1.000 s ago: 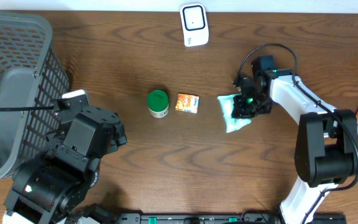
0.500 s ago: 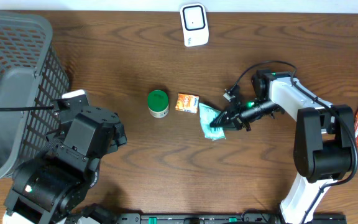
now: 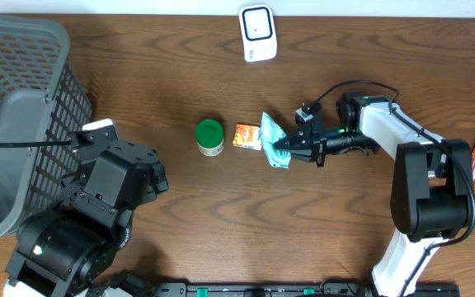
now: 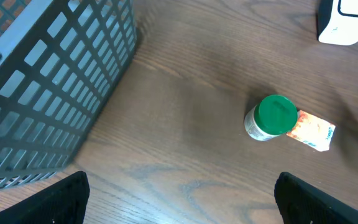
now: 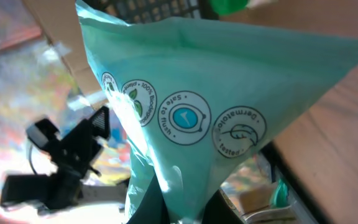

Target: Scan the item barcode

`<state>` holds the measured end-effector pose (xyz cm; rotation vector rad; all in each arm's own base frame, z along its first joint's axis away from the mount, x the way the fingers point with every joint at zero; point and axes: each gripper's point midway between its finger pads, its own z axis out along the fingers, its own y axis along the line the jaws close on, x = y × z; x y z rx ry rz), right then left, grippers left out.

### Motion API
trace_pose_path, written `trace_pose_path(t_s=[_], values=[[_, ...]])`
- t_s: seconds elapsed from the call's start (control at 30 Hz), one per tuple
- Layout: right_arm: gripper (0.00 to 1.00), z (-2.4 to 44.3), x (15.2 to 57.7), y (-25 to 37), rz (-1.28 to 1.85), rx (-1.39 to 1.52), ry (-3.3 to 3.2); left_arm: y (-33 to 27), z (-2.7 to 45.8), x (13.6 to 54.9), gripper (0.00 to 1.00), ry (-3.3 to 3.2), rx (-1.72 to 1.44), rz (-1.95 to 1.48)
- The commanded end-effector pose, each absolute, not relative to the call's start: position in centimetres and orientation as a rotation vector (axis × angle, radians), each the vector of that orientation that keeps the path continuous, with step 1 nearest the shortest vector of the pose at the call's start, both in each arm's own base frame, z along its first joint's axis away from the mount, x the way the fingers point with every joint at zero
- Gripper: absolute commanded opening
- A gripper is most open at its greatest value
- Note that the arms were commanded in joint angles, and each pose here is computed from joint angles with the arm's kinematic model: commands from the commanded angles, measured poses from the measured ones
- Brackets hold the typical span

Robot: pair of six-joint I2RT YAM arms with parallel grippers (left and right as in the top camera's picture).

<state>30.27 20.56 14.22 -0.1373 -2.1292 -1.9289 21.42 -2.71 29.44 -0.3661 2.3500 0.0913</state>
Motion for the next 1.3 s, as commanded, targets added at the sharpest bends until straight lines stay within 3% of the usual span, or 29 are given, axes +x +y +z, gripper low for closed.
trace_pose_path(t_s=[0.0,0.43,0.7,1.1,1.27], values=[[0.01,15.1,31.6,20.7,-2.144,0.092,-2.166,-2.3,29.7,21.4,0.95,2.338,-0.370,0.110],[0.01,15.7,32.4,24.1,-2.289,0.640,-2.227,-2.3,29.7,21.4,0.95,2.338,-0.371,0.110],[0.01,20.6,32.7,24.9,-2.365,0.916,-2.240,-2.3,29.7,21.4,0.95,2.338,-0.370,0.110],[0.01,33.8,30.7,24.5,-2.520,2.175,-2.118,-2.3,29.7,21.4,0.95,2.338,-0.370,0.110],[0.01,35.3,30.4,24.4,-2.505,2.385,-2.056,-2.3,29.7,21.4,0.95,2.338,-0.370,0.110]])
